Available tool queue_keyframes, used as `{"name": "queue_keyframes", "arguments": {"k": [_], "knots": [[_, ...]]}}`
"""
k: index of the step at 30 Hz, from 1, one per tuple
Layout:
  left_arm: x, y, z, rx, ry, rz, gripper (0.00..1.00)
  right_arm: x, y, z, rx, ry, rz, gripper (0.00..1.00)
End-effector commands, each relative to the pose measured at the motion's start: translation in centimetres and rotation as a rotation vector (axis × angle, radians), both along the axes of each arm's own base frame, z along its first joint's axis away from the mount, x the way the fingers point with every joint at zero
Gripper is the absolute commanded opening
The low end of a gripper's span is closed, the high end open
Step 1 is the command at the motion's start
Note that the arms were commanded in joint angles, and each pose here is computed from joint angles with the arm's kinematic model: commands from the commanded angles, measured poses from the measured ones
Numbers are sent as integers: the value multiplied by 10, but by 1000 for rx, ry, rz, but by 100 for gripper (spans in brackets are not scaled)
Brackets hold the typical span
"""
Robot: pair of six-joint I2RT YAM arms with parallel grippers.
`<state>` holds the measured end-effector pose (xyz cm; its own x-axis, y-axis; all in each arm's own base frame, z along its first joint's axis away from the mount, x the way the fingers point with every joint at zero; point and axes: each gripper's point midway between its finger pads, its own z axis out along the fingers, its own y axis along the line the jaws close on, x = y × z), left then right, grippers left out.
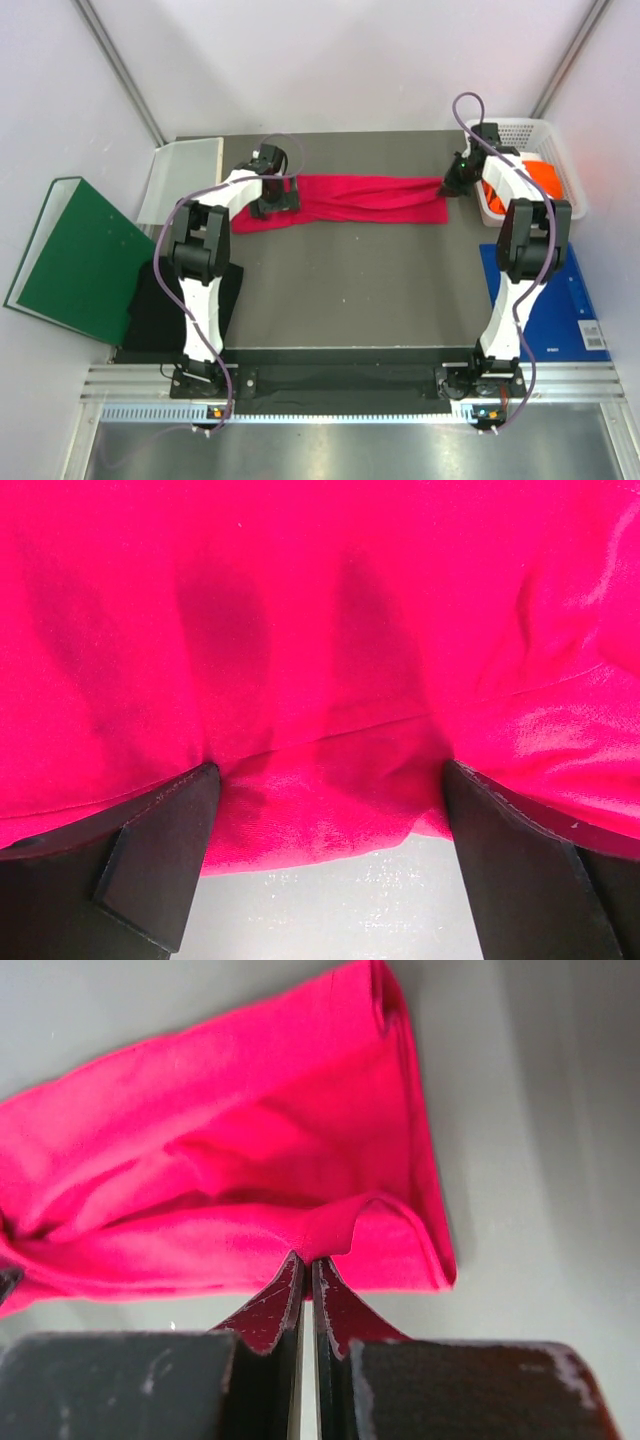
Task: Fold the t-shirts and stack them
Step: Fold the other side of the tshirt into a rectangle
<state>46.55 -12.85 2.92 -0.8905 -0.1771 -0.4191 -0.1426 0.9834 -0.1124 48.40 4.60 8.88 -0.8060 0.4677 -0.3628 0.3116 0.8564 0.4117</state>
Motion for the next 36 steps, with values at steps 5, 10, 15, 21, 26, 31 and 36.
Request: {"name": "queue_keyframes", "arguments": {"k": [5, 10, 15, 21, 26, 31, 36], "knots": [[-85, 39, -59, 135, 320, 44, 99, -65, 4, 25, 11, 92, 52, 0], [-90, 43, -54, 149, 330, 52, 99, -116, 6, 21, 13, 183, 93, 0], [-94, 43, -52, 150, 344, 52, 99, -151, 6, 20, 4, 246, 121, 0], [-103, 48, -55, 171, 373, 43, 99, -164, 3, 6, -14, 294, 131, 0], [-105, 49, -55, 181, 381, 40, 99, -129, -2, -6, -35, 264, 111, 0], [-99, 50, -53, 188, 374, 41, 99, -71, -3, 7, -36, 162, 88, 0], [-95, 49, -52, 189, 368, 46, 99, -42, -10, 4, -67, 150, 82, 0]]}}
